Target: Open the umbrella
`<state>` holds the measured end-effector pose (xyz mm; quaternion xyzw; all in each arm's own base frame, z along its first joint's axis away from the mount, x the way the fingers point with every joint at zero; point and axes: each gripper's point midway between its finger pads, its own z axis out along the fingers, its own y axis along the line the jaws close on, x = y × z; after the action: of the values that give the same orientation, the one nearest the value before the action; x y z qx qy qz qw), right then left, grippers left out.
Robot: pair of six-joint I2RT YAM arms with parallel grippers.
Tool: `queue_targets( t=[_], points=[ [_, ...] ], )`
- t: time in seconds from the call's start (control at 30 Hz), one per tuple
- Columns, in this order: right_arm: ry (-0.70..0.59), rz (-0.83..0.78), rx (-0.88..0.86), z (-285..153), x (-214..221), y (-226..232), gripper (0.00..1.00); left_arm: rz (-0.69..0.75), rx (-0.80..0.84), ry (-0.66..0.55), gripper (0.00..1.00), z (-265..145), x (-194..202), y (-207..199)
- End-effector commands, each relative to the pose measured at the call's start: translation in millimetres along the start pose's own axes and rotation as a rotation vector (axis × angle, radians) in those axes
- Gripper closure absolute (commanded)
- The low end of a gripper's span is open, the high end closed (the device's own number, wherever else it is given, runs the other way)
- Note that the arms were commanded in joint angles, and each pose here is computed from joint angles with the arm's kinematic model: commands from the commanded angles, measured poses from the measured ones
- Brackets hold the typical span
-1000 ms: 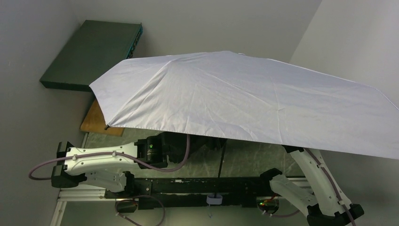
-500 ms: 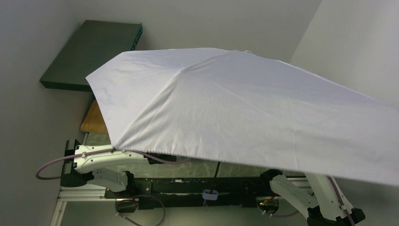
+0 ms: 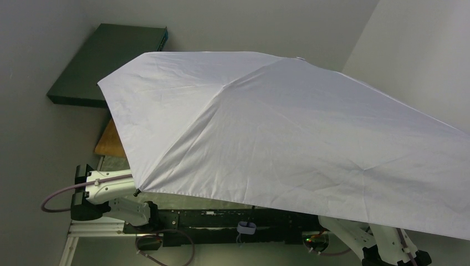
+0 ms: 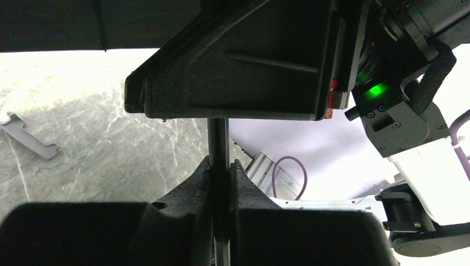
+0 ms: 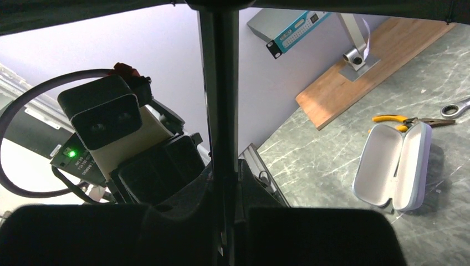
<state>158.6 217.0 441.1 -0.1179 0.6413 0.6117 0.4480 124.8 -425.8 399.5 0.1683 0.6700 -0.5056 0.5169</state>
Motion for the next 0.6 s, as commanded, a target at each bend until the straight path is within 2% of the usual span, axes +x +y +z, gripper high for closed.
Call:
queue_targets(
  t=[0.0, 0.03, 0.1, 0.13, 0.2, 0.33, 0.57],
  points=[
    [-0.010, -0.082, -0.136, -13, -11, 53, 0.97, 0.031, 0.022, -0.023, 1.00, 1, -17, -5],
    [-0.010, -0.083, -0.129, -14, -11, 52, 0.83, 0.028, 0.023, -0.026, 1.00, 2, -19, -7],
    [-0.007, -0.087, -0.123, -15, -9, 50, 0.47, 0.024, 0.025, -0.043, 1.00, 1, -25, -9],
    [-0.003, -0.085, -0.122, -15, -7, 48, 0.35, 0.021, 0.024, -0.054, 1.00, 1, -28, -9],
    [0.014, -0.084, -0.126, -15, -3, 47, 0.21, 0.025, 0.010, -0.080, 1.00, 0, -36, -7],
    [0.032, -0.092, -0.108, -18, 2, 44, 0.12, 0.040, -0.019, -0.128, 1.00, -2, -56, -5],
    [0.030, -0.158, 0.008, -35, 13, 29, 0.09, 0.064, -0.048, -0.223, 1.00, -9, -94, -5]
  ],
)
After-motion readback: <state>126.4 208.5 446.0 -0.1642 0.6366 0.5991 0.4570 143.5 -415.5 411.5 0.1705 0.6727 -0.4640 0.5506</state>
